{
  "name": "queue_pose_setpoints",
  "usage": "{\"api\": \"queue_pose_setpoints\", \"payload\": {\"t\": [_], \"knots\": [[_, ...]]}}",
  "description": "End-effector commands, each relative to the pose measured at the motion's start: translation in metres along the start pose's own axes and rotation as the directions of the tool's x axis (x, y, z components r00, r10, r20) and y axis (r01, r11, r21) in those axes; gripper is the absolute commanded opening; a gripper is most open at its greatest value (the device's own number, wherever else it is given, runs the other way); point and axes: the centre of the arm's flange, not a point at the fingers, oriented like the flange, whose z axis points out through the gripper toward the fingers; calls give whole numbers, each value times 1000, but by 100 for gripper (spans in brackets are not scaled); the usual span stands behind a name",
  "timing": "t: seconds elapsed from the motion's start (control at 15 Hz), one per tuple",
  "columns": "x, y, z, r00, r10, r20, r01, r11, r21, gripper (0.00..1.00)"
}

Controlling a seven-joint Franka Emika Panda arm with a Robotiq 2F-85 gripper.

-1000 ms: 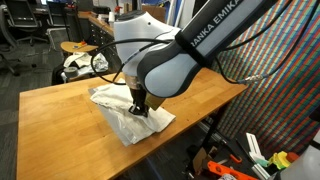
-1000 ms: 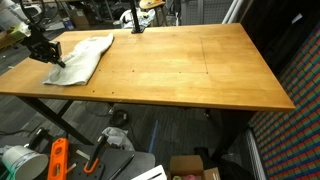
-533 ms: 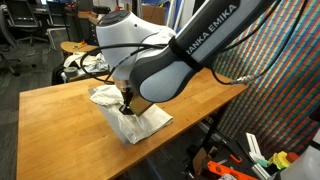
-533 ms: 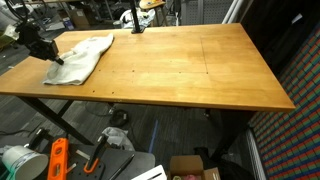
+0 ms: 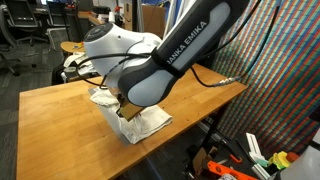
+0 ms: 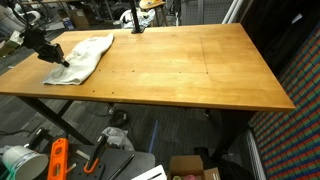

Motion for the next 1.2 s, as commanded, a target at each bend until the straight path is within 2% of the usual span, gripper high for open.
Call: {"api": "queue_pose_setpoints", "payload": {"t": [0.0,0.4,0.87,1.13], "knots": [[6,-8,-8,1000,-29,9,29,1000,0,2],[2,-9,-16,997,-74,5,74,997,14,3],[13,-9,-19,986,-144,79,137,987,83,3],[21,-4,-27,984,-149,98,140,986,94,4]]}}
